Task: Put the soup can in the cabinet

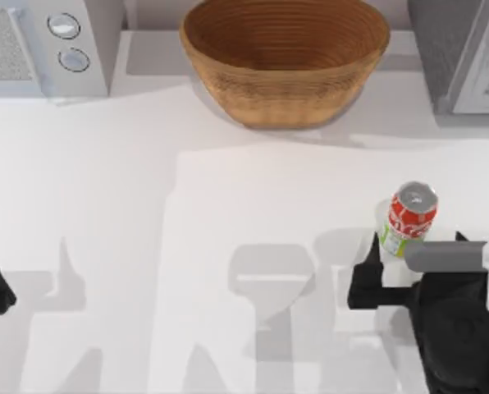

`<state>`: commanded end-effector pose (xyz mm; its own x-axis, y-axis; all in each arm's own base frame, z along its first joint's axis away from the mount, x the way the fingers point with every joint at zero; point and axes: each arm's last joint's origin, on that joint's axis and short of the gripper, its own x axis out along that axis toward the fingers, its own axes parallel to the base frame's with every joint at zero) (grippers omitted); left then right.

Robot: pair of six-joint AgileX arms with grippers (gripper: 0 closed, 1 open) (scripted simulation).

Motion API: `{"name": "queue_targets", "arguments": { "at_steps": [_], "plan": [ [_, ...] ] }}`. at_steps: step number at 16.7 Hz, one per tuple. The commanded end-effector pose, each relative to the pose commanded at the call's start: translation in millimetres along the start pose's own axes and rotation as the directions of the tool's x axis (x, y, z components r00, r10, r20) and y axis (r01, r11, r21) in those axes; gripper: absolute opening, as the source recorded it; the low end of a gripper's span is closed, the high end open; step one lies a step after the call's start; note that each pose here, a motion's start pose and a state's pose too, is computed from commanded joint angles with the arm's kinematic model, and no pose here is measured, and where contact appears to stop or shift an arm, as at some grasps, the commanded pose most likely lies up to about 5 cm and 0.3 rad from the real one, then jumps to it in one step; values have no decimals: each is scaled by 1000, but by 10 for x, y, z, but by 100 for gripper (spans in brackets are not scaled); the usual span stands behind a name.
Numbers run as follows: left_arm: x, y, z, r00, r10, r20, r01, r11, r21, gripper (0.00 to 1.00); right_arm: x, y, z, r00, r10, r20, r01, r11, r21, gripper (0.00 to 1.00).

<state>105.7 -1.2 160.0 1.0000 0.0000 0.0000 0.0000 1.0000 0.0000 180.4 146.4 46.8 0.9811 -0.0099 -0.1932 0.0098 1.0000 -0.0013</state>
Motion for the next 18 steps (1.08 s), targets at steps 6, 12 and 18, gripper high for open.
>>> {"name": "queue_targets", "arguments": {
  "at_steps": [6,12,18],
  "plan": [
    [0,0,0,1000,0,0,0,1000,0,100,8,-11,-2,1000,-3,-3,3,1000,-2,100],
    [0,0,0,1000,0,0,0,1000,0,100,429,17,-1,1000,0,0,0,1000,0,100],
    [0,0,0,1000,0,0,0,1000,0,100,599,1,-3,1000,0,0,0,1000,0,100]
  ]
}}
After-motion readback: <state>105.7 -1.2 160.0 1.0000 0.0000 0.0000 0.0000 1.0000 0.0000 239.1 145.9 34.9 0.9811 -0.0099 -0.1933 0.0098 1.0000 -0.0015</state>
